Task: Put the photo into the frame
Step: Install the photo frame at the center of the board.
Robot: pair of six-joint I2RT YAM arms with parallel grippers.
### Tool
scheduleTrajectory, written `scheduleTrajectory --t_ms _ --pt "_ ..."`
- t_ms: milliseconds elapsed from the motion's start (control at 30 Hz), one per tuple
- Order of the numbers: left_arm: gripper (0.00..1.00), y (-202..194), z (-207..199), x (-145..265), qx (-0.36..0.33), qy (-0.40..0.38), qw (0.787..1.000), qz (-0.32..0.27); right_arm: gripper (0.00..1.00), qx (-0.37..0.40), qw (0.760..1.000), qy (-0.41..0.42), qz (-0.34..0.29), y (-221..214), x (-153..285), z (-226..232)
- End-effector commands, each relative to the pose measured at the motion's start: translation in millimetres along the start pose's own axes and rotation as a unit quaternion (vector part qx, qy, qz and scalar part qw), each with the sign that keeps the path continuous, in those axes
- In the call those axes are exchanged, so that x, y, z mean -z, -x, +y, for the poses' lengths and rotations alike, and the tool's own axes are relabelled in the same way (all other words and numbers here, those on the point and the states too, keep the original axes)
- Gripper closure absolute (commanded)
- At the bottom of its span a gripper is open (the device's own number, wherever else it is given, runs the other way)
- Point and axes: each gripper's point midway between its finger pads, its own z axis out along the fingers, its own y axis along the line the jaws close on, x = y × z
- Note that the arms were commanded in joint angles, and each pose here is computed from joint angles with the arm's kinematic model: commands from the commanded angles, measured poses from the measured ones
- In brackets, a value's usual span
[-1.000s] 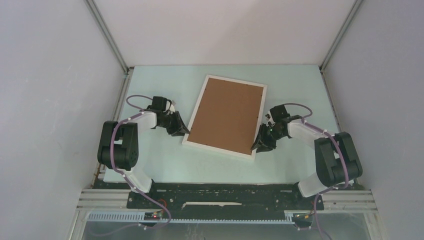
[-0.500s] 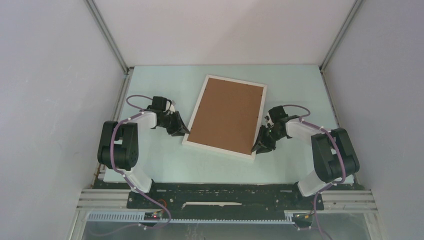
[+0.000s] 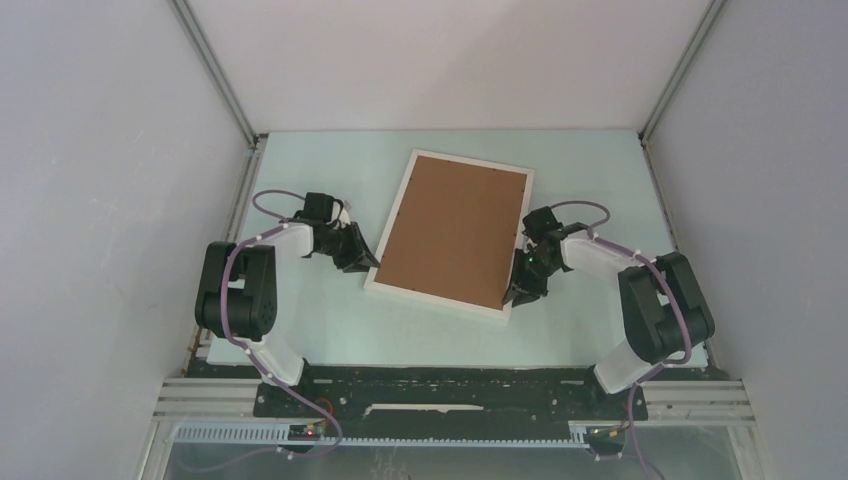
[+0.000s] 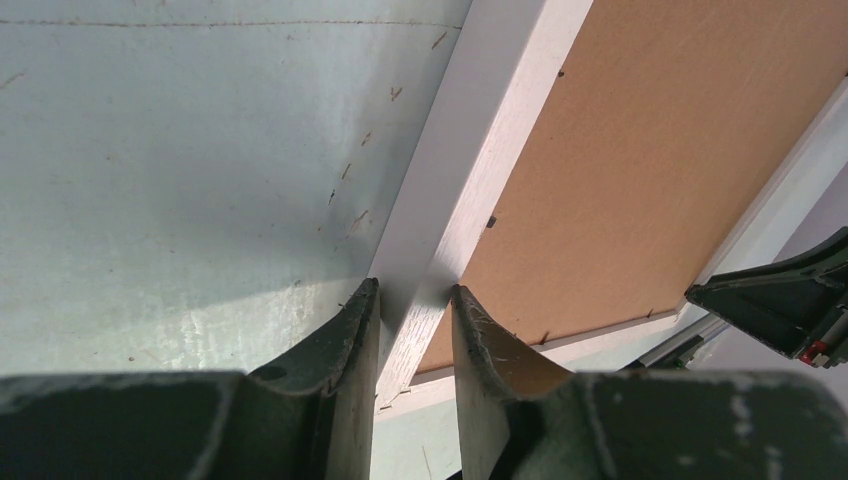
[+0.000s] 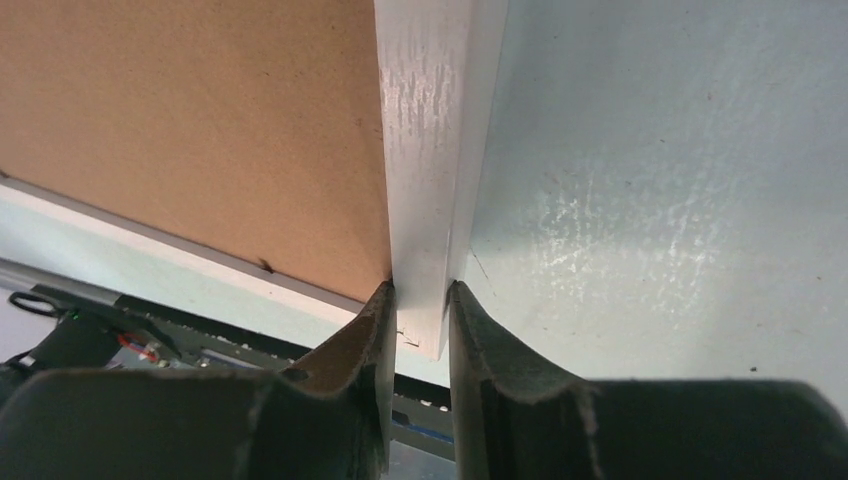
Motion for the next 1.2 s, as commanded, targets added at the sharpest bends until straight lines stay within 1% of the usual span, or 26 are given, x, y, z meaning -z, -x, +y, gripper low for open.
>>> scheduleTrajectory --t_ms 0,233,400,600,800,833,867,933,1000,1067,1167 --pt "0.85 -13.5 -4.5 0.7 0.006 -0.009 1.0 0.017 0.73 0.009 0.996 -0.091 -0.01 -1.8 -15.7 -19.6" --pt "0.85 -13.7 -5.8 1.0 0.005 -0.011 1.0 0.016 0.73 0.032 0.986 -0.166 -0.017 -0.8 -16.9 -16.3" --pt "0.86 -13.8 -7.3 2.0 0.004 -0.013 1.0 0.015 0.73 0.054 0.972 -0.226 -0.014 0.9 -20.7 -18.0" --pt "0.86 -14.6 -9.7 1.9 0.003 -0.017 1.0 0.015 0.73 0.078 0.959 -0.274 -0.01 1.0 -23.3 -16.4" --pt "0.86 -16.2 -11.6 0.8 0.001 -0.02 1.0 0.017 0.72 0.092 0.959 -0.269 -0.012 3.6 -22.3 -13.5" --pt "0.86 -16.1 -12.3 0.7 0.001 -0.021 1.0 0.017 0.71 0.095 0.959 -0.266 -0.022 8.5 -17.8 -12.0" --pt "0.86 -16.6 -11.9 0.4 0.001 -0.02 1.0 0.018 0.69 0.105 0.962 -0.248 -0.05 18.8 -7.1 -3.0" --pt "0.86 -17.6 -11.2 0.6 0.001 -0.019 1.0 0.017 0.63 0.124 0.961 -0.218 -0.114 38.5 22.5 14.4" --pt "0.86 -18.3 -10.7 0.8 -0.001 -0.017 1.0 0.017 0.52 0.151 0.96 -0.181 -0.15 52.2 47.6 36.4" --pt "0.86 -19.8 -11.0 -0.4 -0.002 -0.016 1.0 0.019 0.47 0.181 0.957 -0.166 -0.156 56.5 62.0 53.2" --pt "0.86 -24.3 -13.2 -2.8 -0.006 -0.014 1.0 0.023 0.45 0.21 0.957 -0.148 -0.138 49.4 62.6 69.4"
